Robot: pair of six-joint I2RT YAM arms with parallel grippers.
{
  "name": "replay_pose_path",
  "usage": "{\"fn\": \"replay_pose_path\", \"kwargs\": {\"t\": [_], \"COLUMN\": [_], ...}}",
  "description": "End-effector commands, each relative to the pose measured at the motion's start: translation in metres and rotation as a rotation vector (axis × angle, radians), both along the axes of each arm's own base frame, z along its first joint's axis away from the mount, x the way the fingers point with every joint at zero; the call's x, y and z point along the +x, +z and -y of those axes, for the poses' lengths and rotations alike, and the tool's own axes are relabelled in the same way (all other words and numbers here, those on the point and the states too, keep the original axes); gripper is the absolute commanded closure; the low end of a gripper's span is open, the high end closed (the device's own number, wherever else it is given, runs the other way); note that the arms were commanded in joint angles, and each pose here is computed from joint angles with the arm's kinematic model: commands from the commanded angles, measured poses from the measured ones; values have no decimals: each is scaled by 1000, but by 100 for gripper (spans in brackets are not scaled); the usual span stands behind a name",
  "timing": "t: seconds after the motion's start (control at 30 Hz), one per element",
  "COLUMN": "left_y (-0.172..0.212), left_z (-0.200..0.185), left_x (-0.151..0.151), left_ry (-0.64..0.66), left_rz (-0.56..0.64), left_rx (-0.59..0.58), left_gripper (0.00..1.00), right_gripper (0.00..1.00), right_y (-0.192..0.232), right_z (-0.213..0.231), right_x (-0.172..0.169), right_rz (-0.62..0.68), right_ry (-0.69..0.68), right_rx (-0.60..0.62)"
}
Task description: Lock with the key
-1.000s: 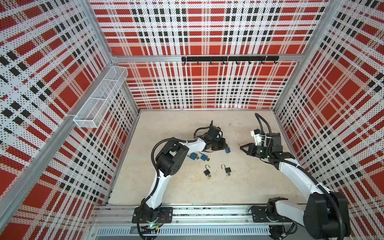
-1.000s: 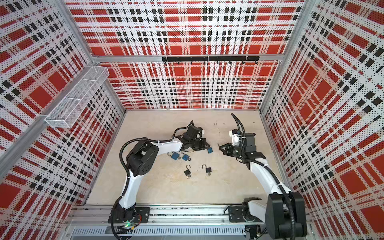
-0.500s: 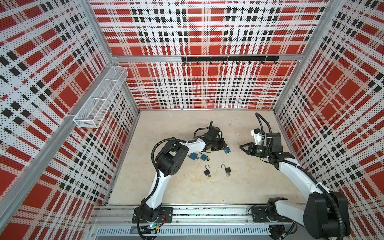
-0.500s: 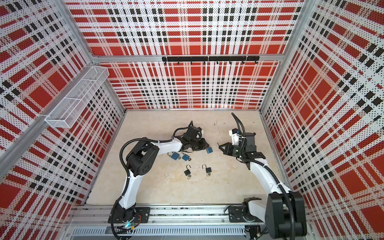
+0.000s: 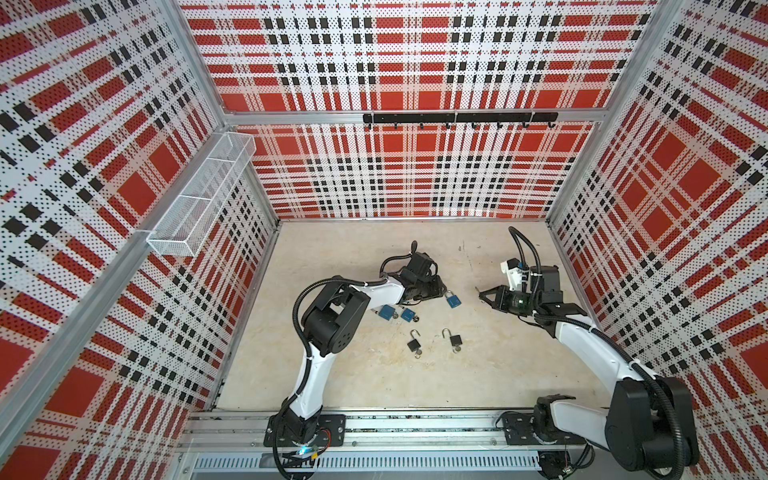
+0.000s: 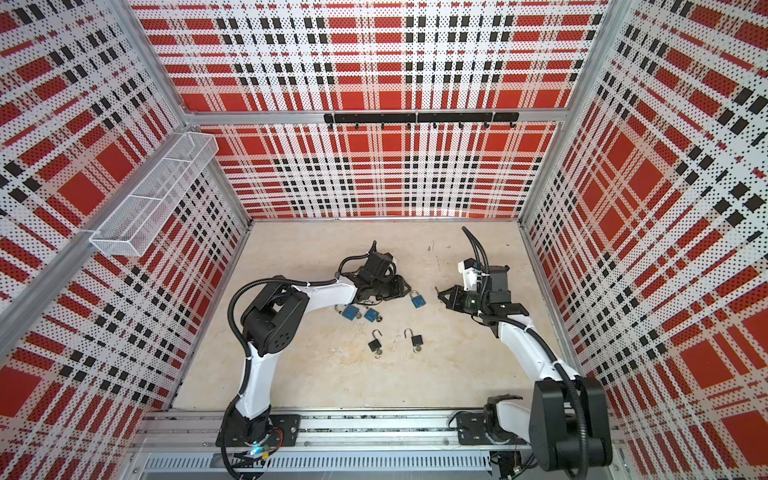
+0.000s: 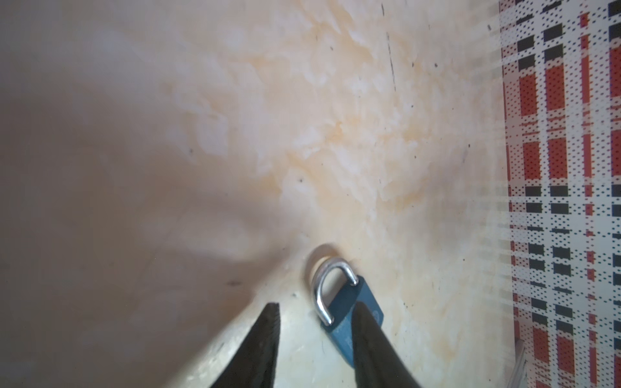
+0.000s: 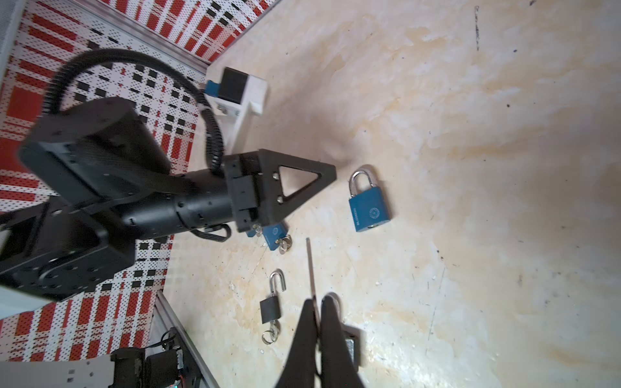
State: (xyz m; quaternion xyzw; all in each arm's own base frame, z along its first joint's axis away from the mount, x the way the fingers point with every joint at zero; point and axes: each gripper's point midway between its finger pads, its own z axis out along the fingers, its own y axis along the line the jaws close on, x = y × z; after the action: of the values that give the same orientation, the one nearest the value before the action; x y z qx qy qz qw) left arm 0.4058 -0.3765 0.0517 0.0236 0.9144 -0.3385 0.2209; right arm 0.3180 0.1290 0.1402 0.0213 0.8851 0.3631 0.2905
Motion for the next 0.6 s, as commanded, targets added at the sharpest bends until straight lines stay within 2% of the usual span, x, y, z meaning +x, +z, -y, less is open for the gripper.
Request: {"fn": "replay_pose_path", "kwargs": {"t": [0.0,0.2,0.33,0.57], "left_y": [39,92,123,149], "left_z": [-17,-43,-62,-96], "left_x": [10,1,-12,-36], "left_ry": [51,87,106,141], "left_rz": [101,246,329,409], "left_rx": [-2,-1,-43,-90], "left_gripper": [61,60,60,58], "right_gripper": [100,100,100,100], "right_y": [1,-16,-31,-55], "right_z": [-3,-12,-14,-21], "right_x": [16,35,48,65], "right_rz": [44,20,2,-27], "right_ry": [4,12,-8,-23], "right_rx": [-80,-137,-168,-174]}}
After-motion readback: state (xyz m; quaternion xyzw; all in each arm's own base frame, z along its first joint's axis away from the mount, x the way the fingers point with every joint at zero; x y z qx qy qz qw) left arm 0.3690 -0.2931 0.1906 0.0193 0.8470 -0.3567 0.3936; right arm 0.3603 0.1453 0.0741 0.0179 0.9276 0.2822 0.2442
